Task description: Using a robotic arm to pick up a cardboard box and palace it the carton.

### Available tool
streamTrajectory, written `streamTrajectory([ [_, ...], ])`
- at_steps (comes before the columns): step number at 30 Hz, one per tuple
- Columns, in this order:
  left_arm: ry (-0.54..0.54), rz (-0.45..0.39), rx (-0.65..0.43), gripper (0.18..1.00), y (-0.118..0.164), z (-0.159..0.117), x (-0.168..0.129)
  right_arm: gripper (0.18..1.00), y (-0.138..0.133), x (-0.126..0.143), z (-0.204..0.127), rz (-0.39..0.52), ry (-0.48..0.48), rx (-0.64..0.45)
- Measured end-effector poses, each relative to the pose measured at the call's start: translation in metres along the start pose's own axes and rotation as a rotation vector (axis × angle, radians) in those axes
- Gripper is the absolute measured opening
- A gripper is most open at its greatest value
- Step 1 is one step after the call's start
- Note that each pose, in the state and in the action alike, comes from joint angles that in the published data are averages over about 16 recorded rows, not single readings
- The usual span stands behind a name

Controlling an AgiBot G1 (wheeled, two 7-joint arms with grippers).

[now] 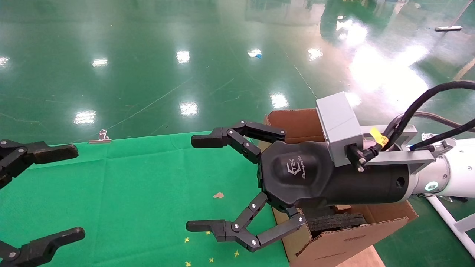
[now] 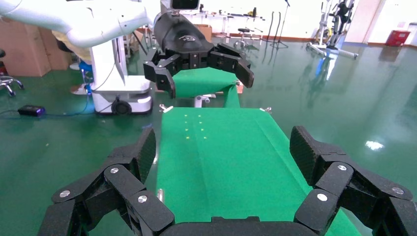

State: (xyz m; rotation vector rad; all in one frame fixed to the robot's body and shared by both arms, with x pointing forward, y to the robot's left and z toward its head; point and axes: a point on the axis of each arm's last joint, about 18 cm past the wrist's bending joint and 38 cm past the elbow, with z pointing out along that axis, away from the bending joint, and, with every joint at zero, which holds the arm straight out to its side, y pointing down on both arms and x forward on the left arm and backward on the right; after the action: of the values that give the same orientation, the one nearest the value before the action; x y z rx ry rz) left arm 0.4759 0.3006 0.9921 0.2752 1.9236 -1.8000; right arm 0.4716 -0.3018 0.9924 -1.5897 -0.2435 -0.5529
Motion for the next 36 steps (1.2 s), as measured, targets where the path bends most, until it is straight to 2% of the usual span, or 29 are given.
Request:
streamTrajectory([
  [36,0.0,0.0,0.0,1.0,0.0,0.0,0.0,1.0,0.0024,0.0036,0.0004,0.012,0.007,-0.009],
])
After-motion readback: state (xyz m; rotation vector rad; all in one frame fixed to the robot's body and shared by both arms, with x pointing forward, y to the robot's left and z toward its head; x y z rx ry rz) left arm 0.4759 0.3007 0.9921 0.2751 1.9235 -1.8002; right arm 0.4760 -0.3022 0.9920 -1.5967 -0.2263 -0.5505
